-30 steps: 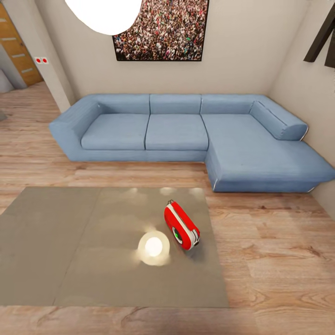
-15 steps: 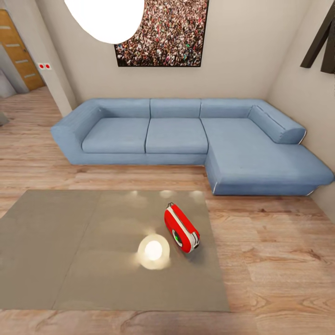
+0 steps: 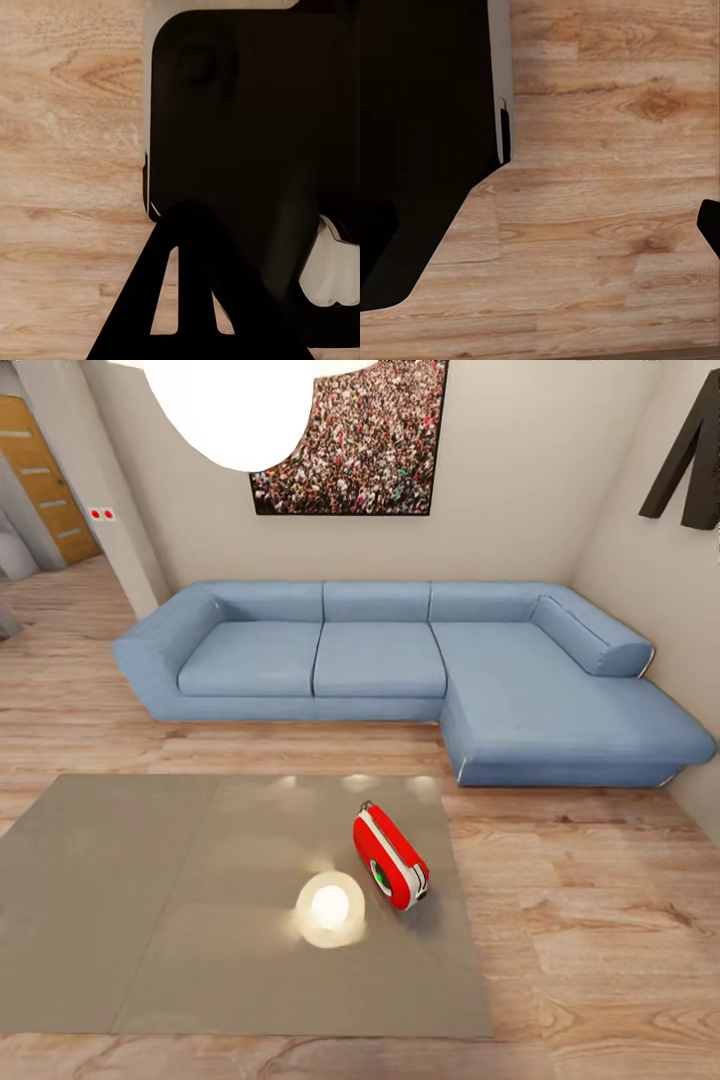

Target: Turn on the radio receiver that's on the table in the living room.

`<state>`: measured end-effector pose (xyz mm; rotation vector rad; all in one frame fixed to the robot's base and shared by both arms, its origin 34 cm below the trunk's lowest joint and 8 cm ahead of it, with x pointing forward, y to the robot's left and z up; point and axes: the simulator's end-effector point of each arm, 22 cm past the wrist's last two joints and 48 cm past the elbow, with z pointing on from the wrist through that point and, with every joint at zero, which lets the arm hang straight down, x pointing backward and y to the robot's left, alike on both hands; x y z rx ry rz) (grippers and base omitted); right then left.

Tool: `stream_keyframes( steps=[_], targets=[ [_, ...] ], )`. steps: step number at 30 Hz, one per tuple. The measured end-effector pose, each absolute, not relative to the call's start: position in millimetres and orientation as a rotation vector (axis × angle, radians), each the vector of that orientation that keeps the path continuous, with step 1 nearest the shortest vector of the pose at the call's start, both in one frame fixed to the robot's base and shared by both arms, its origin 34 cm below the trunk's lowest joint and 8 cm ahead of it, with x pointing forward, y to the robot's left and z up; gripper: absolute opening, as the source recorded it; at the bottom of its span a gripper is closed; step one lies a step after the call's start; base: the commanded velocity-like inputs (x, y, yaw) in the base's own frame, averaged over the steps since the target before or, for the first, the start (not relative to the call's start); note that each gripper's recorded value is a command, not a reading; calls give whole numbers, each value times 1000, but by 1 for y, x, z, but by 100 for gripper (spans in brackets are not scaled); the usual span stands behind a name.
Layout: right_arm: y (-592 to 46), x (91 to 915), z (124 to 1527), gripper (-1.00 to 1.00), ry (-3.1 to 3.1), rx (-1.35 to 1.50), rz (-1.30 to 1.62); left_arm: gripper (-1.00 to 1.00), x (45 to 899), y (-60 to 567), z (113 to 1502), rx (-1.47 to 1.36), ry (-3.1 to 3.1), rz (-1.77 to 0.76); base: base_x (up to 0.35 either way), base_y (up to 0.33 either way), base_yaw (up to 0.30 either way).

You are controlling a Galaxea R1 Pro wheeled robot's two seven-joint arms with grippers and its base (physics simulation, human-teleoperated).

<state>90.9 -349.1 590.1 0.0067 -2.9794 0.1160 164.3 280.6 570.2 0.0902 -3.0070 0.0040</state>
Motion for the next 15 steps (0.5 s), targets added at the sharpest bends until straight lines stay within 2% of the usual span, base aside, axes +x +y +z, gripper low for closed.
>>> stream_keyframes(
  steps=[15],
  targets=[
    [-349, 100, 589, 100, -3003, 6, 117, -100, 174, 281, 571, 91, -3031, 5, 0, 0, 0]
  ],
)
